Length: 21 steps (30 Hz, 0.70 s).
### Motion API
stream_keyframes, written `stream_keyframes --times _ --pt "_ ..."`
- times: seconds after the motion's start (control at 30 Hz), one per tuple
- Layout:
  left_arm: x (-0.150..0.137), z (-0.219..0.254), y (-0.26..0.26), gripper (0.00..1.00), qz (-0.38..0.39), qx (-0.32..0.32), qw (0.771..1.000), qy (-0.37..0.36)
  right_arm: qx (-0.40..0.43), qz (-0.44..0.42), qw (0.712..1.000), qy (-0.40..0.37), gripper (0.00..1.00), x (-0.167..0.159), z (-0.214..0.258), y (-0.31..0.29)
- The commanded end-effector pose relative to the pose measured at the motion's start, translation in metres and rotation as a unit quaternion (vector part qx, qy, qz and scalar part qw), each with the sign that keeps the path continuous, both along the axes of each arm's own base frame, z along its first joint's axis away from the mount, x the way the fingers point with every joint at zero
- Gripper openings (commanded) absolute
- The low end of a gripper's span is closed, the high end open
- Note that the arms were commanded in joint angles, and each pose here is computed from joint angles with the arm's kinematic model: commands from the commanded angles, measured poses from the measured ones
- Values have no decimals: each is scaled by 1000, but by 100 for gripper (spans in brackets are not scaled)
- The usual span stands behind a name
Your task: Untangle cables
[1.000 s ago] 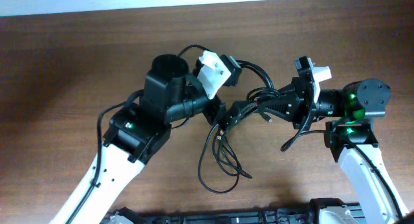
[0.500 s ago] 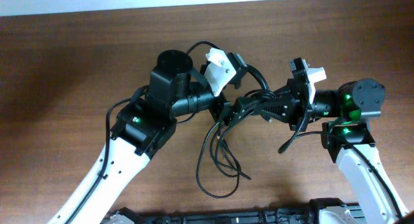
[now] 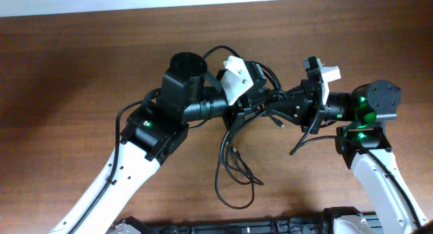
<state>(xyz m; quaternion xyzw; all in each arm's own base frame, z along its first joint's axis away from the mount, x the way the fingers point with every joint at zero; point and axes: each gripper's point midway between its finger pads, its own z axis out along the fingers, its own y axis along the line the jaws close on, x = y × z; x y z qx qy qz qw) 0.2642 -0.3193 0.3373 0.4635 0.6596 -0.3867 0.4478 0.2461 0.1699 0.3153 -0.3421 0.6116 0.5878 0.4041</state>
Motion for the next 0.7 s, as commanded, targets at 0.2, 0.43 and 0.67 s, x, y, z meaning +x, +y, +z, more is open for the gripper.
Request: stream_keyframes --times 0.2,0.43,0.67 --pt "43 4 21 0 115 23 992 -44 -8 42 999 -33 29 -18 7 5" --pt "41 31 36 0 151 7 985 -79 -6 32 999 -32 30 -15 7 3" --pt "64 29 58 0 257 4 965 -42 13 -51 998 26 61 13 12 -13"
